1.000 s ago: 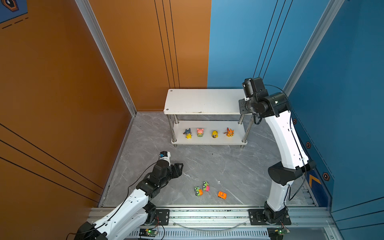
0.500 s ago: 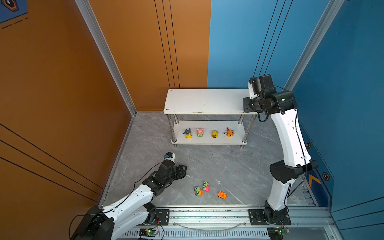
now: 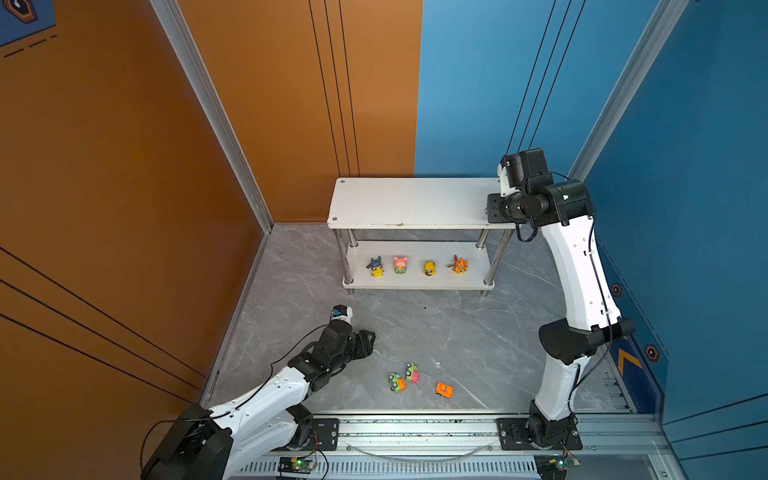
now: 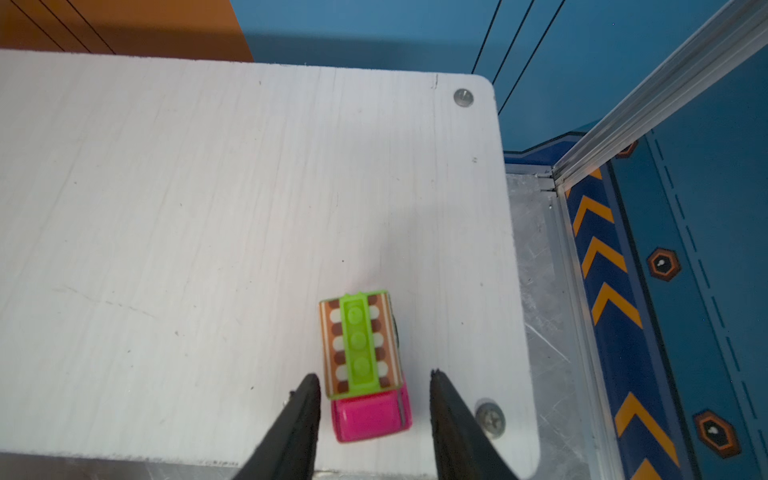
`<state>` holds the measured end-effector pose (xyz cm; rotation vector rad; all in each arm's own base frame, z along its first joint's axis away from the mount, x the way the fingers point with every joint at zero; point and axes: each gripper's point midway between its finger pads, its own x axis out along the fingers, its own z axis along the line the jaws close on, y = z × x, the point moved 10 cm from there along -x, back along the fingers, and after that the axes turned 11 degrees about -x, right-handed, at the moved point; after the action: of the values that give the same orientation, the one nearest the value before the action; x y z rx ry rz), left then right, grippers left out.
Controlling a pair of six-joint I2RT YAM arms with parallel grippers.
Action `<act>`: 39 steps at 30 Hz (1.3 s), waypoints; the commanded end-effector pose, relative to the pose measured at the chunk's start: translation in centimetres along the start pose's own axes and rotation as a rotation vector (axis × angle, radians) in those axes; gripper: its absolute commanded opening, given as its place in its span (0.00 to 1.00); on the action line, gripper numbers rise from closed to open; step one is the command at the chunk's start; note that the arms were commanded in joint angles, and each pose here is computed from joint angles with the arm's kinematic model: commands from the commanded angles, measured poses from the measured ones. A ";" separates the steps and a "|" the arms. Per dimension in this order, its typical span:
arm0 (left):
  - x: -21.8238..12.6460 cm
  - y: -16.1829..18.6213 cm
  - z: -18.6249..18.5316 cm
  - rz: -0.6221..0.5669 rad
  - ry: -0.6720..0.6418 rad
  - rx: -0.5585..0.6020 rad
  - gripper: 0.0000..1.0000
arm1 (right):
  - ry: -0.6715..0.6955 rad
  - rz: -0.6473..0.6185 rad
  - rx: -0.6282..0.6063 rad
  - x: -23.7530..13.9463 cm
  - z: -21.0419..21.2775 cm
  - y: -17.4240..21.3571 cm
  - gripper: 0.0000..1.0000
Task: Place and organize the plastic toys onto the shelf
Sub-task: 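Lower the pink truck onto the top shelf corner and open the right gripper, then bring the right gripper back down to the orange car on the floor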
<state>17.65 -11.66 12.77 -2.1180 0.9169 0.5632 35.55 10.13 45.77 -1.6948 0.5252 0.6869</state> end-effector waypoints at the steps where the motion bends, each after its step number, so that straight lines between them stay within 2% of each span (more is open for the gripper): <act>1: -0.2 -0.4 -0.7 -0.030 0.011 0.009 0.61 | 0.003 -0.021 0.022 -0.7 -0.3 -0.1 0.53; 6: -0.6 -0.4 -0.9 -0.032 0.013 0.014 0.61 | -0.009 -0.066 0.037 -2.6 -0.5 -0.2 0.53; 11: -1.3 0.3 -1.3 -0.025 0.025 0.063 0.61 | -0.005 -0.129 0.010 -7.0 0.8 1.0 0.51; 15: -2.8 2.2 -2.8 -0.014 0.022 0.218 0.61 | 0.034 -0.193 -0.064 -10.6 3.8 5.1 0.51; 18: -4.2 3.6 -3.1 -0.004 -0.053 0.333 0.60 | -0.046 -0.209 -0.112 -11.6 6.7 9.9 0.44; 21: -4.9 4.5 -2.7 -0.009 -0.050 0.325 0.58 | -0.130 -0.109 -0.187 -10.2 9.5 15.6 0.42; 24: -5.0 4.6 -2.1 -0.029 -0.037 0.280 0.50 | -0.215 0.029 -0.279 -7.8 12.8 20.5 0.39; 27: -4.7 4.7 -2.5 -0.037 0.008 0.255 0.35 | -0.351 0.128 -0.314 -5.5 16.7 25.0 0.14; 29: -4.4 4.7 -3.8 -0.034 0.051 0.251 0.24 | -0.443 0.168 -0.285 -3.7 18.7 27.4 0.04; 33: -3.6 6.1 -6.5 0.020 0.077 0.347 0.00 | -0.581 0.272 -0.204 -0.6 20.8 30.6 0.00; 38: -2.1 8.2 -9.0 0.112 0.095 0.404 0.00 | -0.641 0.418 -0.147 2.0 20.8 33.7 0.00; 39: -1.9 8.4 -9.2 0.116 0.093 0.408 0.00 | -0.625 0.438 -0.164 1.9 20.4 34.1 0.05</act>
<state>10.95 -20.30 14.88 -1.7297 1.0740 0.3586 11.12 21.79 17.28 -1.5403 0.4179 1.4864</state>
